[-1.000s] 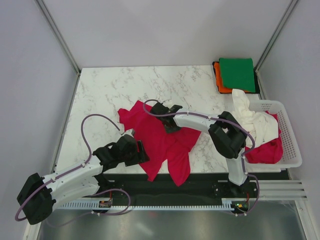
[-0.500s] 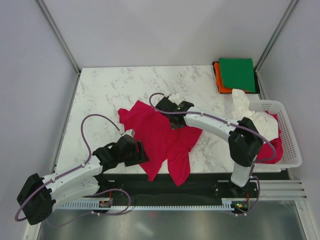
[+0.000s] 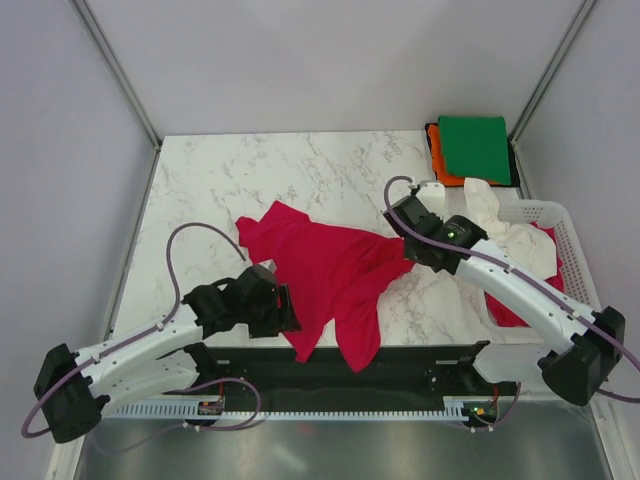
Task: Fold and stack the t-shirts
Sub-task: Flatten the tshirt out
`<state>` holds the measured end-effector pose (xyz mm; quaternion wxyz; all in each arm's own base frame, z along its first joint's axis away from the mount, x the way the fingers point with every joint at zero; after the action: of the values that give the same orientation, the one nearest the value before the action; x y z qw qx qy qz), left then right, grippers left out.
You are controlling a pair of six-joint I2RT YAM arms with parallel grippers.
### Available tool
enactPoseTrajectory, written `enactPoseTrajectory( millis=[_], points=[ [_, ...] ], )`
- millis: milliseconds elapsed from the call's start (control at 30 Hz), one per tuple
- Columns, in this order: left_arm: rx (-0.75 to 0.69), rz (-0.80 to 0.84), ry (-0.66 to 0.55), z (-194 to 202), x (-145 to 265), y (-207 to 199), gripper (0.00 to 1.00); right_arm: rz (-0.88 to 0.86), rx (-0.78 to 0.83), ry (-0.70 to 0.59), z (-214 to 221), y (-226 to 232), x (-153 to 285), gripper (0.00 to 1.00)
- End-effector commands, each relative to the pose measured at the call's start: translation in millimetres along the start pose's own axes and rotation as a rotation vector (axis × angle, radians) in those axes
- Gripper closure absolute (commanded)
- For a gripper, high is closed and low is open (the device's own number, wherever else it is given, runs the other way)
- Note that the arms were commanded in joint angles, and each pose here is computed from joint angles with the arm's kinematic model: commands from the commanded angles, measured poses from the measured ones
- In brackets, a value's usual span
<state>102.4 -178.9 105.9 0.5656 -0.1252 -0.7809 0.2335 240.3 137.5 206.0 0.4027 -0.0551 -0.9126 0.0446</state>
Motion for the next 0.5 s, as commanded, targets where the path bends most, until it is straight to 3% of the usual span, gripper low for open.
enactPoseTrajectory(
  millis=[0,167,467],
  points=[
    [0.020,-0.046,0.123,25,-1,-4,0.30,0.050,-0.056,0.012,12,-24,3,1.00],
    [-0.022,-0.065,0.178,42,-12,-20,0.32,0.042,-0.155,0.007,15,-40,5,1.00],
    [-0.076,-0.056,0.250,65,-39,-41,0.30,0.037,-0.149,0.045,27,-45,-1,1.00]
  ],
)
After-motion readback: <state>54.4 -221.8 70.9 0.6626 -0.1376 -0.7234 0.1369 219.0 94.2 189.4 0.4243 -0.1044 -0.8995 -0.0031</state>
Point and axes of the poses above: each gripper's point midway between its finger pads, its own x axis back along the fingers, its own y axis along the line the jaws close on, z = x × y, the point moved 3 cm from there along x, back along the fingers, and after that the axes turned 3 degrees about x, right-handed, at the moved point
